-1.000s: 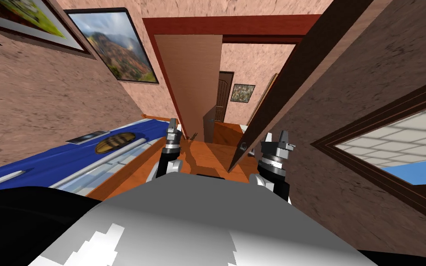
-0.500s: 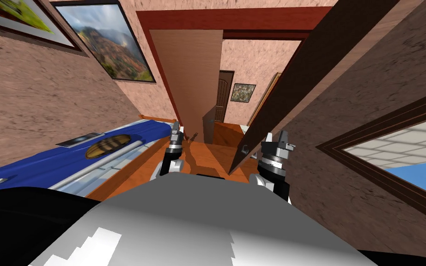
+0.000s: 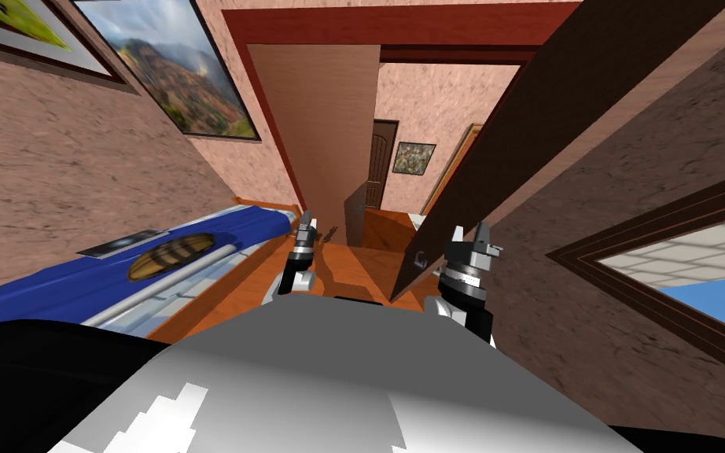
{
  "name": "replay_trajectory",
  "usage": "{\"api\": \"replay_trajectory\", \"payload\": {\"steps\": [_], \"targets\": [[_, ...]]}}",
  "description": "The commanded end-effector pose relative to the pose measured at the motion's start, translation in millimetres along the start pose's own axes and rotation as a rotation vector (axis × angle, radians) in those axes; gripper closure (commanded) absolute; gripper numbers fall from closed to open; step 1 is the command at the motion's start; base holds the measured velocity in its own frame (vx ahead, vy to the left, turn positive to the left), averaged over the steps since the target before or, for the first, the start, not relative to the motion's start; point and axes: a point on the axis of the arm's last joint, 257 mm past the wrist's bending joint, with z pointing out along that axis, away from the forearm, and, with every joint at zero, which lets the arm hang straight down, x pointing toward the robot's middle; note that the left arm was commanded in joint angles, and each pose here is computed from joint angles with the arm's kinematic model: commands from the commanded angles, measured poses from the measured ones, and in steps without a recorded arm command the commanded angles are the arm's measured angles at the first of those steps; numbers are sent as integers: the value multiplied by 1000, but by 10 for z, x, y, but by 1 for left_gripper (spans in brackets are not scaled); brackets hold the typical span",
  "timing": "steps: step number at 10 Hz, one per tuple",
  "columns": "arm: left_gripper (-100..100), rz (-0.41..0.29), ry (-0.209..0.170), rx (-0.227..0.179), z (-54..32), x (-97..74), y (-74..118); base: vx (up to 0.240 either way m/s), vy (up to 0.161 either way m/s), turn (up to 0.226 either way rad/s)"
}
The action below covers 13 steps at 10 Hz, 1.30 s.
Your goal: Pull the door open
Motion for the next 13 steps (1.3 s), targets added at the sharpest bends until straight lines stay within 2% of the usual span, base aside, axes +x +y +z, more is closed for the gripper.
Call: {"api": "replay_trajectory", "payload": {"steps": [1, 8, 13], "targets": [[-100, -6, 5, -15, -22, 37, 139, 103, 10, -19], [-100, -36, 19, -101, -117, 162, 756, 97, 17, -20], [-100, -56, 20, -175, -233, 250, 1225, 96, 22, -27]]}}
